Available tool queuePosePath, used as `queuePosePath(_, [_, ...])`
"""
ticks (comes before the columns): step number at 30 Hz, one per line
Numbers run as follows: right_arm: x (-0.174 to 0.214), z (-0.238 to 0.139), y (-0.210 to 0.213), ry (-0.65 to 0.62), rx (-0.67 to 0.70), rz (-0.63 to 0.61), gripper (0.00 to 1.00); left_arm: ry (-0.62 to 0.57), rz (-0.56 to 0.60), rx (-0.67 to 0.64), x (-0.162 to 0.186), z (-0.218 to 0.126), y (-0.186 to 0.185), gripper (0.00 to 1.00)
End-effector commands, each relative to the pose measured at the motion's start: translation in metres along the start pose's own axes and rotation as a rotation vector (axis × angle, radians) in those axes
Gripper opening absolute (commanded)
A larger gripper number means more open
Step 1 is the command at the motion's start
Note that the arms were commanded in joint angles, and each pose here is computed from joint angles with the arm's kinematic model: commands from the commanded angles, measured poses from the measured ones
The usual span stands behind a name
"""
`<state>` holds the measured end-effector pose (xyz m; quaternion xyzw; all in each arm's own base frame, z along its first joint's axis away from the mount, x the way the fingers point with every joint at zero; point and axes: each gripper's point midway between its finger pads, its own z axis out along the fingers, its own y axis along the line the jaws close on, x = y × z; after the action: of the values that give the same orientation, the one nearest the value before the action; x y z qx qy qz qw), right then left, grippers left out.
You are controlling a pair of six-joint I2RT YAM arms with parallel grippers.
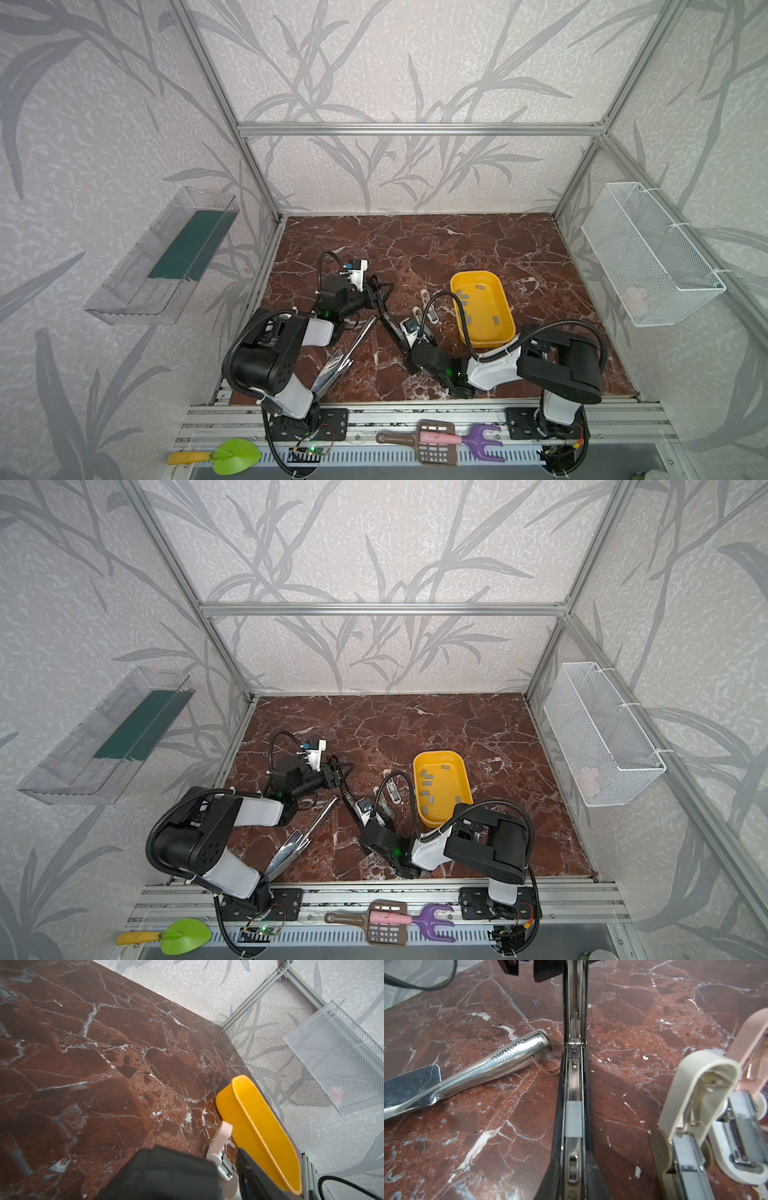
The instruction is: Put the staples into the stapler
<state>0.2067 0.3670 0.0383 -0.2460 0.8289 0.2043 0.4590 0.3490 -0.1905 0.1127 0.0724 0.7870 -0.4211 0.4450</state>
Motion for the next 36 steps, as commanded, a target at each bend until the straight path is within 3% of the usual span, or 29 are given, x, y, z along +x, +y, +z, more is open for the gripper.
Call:
queuePosePath(1, [-0.008, -0.002, 0.001, -0.055, 0.002, 0.009, 0.13, 0.004, 0.120, -0.009, 0.007, -0.003, -0.006, 0.69])
queuePosePath(10, [-0.008, -0.003, -0.001, -0.072, 0.001, 0.027, 0.12, -0.012, 0.245, 0.057, 0.029, -0.009, -0.030, 0.68])
queuePosePath(18, [-0.009, -0.005, -0.003, -0.082, 0.009, 0.033, 0.12, -0.043, 0.274, 0.088, 0.035, -0.016, -0.034, 0.72])
queuePosePath(25, [-0.010, -0.006, -0.005, -0.090, 0.014, 0.038, 0.12, -0.081, 0.335, 0.130, 0.046, -0.028, -0.042, 0.98])
queuePosePath(36, [-0.007, -0.006, -0.009, -0.087, 0.028, 0.039, 0.12, -0.067, 0.342, 0.157, 0.052, -0.030, -0.046, 0.99])
